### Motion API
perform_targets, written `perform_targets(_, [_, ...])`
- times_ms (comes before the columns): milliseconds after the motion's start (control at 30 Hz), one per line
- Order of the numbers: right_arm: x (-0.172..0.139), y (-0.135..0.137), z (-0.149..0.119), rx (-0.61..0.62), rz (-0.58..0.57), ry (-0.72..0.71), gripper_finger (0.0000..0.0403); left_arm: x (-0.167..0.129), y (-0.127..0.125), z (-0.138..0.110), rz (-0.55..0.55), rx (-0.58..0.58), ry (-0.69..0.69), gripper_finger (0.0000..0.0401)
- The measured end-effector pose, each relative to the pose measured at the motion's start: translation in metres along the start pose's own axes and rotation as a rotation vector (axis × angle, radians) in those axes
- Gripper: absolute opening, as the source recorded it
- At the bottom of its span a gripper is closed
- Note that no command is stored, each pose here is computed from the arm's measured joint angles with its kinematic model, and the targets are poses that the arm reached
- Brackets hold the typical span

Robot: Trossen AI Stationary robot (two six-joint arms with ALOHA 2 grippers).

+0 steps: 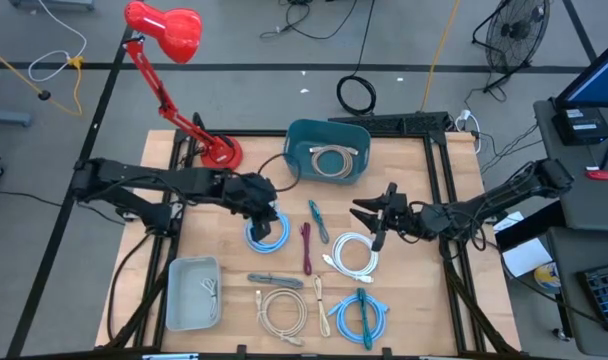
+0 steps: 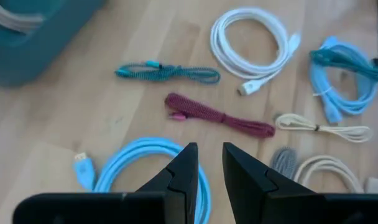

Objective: Pick & Place USB Port
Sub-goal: Put the top blue charger cable into the gray bin

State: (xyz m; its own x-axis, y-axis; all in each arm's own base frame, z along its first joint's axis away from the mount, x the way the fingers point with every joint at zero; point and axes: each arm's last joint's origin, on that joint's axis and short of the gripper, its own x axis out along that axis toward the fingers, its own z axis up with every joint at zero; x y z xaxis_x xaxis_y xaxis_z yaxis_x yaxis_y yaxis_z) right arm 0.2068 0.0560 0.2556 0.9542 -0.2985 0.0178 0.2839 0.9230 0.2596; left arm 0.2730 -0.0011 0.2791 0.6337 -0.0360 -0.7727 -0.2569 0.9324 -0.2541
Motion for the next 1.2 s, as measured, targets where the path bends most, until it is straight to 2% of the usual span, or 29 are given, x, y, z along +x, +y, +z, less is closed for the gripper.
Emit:
perform_targets(67, [0.0,0.001,0.003,0.035,0.007,-0.027,0.0116,0.011,0.001,-0.002,0.01,-0.012,0.043,0.0076])
perform_targets(200, [-0.002,0.002,0.011,0.096,0.023,-0.082,0.0116,0.028,-0.001,0.002,-0.01,-0.061,0.039,0.0076])
perform_targets(400, [-0.006,0.0,0.014,0.076,0.031,-0.074,0.0116,0.037,-0.003,0.013,0.001,-0.165,-0.074,0.0076])
perform_targets(467, [-0.007,-0.002,0.013,0.095,0.067,-0.036,0.0116,0.038,-0.003,0.013,0.005,-0.23,-0.089,0.0076])
perform_targets(533, [-0.01,-0.004,0.007,0.062,0.088,0.056,0.0116,0.037,-0.005,0.019,-0.028,-0.293,-0.143,0.0076])
perform_targets(667, [-0.016,-0.011,-0.008,-0.038,0.09,0.237,0.0116,0.038,-0.008,0.023,-0.053,-0.366,-0.192,0.0076])
perform_targets(767, [-0.02,-0.015,-0.014,-0.049,0.08,0.32,0.0116,0.037,-0.012,0.027,-0.076,-0.393,-0.244,0.0076])
perform_targets(900, [-0.022,-0.021,-0.017,-0.072,0.049,0.364,0.0116,0.036,-0.015,0.03,-0.113,-0.415,-0.273,0.0076])
perform_targets(1000, [-0.021,-0.023,-0.017,-0.039,0.028,0.372,0.0116,0.035,-0.019,0.03,-0.135,-0.428,-0.271,0.0076])
perform_targets(1200, [-0.022,-0.025,-0.021,-0.042,0.052,0.428,0.0116,0.035,-0.026,0.028,-0.143,-0.411,-0.276,0.0076])
